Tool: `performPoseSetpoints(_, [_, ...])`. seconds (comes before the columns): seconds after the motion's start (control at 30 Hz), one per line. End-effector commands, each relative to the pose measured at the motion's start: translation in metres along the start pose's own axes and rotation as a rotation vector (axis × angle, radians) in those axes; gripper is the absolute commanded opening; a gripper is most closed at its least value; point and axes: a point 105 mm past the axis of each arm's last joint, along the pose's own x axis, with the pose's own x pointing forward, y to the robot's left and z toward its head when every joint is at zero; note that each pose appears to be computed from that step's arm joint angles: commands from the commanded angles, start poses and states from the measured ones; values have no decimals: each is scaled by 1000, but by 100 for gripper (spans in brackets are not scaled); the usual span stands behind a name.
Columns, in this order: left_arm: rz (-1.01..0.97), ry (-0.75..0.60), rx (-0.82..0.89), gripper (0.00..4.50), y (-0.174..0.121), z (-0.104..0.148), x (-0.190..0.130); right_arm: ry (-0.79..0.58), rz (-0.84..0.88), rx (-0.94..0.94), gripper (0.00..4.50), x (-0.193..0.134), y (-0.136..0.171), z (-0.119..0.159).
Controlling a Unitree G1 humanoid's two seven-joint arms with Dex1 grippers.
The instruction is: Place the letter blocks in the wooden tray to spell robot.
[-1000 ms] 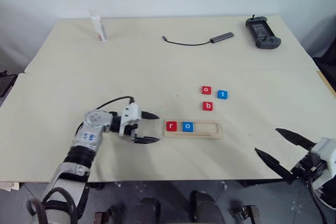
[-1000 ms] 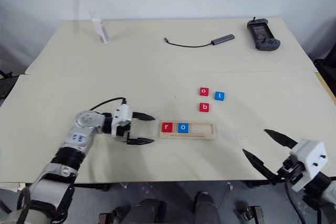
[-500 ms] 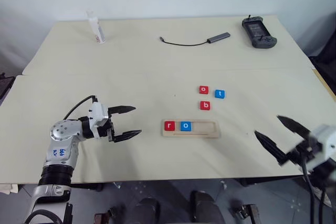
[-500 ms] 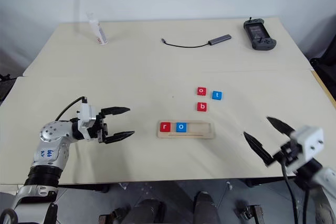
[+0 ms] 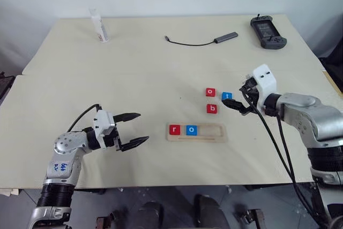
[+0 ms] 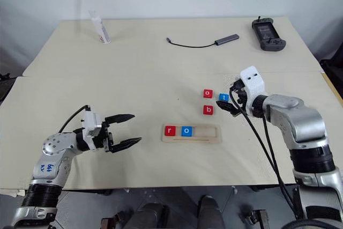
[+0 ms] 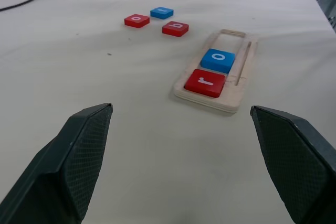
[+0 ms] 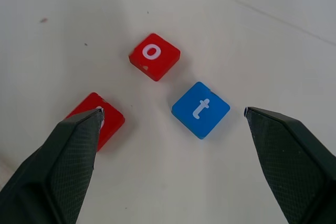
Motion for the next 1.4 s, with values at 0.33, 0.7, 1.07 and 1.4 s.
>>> performPoseSetpoints(0.33, [57,-27,54,446,-1,13,-2,-11,33,8,450,7,12,13])
performPoseSetpoints(0.7, [66,-19,59,446,-5,13,-3,66,-13,177,450,22,46,-1])
performPoseSetpoints(1.07, [63,-10,63,450,-7,15,-5,105,-129,270,411,37,66,-20])
performPoseSetpoints(1.4, [36,-14,73,450,-9,16,-1,86,-176,257,146,33,57,-19])
